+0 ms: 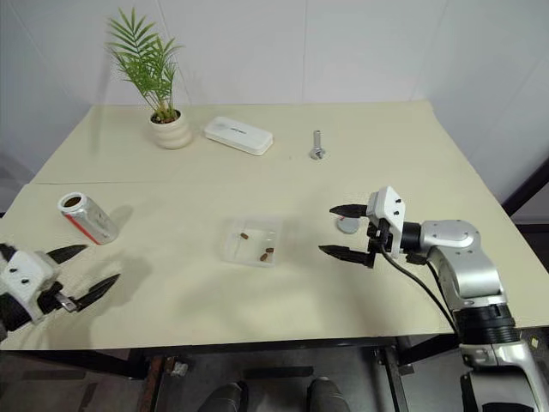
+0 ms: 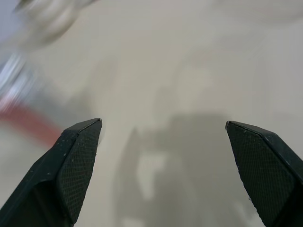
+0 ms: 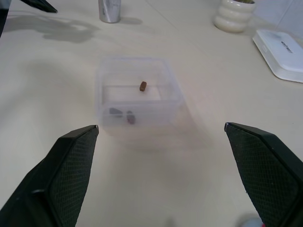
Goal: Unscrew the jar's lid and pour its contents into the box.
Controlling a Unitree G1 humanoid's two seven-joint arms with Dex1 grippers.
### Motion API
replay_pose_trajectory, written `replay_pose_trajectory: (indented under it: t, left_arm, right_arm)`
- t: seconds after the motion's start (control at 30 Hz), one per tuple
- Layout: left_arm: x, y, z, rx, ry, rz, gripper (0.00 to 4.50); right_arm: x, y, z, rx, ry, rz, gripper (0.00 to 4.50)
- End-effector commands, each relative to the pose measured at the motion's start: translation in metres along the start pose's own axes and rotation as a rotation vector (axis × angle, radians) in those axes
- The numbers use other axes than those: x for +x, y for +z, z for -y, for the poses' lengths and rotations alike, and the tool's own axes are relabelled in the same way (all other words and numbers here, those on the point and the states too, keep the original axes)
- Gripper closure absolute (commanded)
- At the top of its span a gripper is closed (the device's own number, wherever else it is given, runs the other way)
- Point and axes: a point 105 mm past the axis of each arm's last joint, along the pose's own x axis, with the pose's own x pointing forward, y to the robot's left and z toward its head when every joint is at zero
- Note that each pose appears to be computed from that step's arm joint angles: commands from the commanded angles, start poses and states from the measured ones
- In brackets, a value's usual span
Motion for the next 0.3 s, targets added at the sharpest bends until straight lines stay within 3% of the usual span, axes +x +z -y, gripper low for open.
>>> replay_pose_trajectory:
  t: [0.03,0.3]
  left_arm:
    - [0.012,0.036,0.009,0.075,-0.132,0.098,0.02]
    - [0.015,0.057,0.016,-0.03,-0.215,0.181,0.02]
  right_arm:
    - [-0.005,0.013,0.003,-0.064,-0.004,0.018,0.0]
    - [-0.008,0.025,-0.007,-0.07,0.039,0.017,0.0]
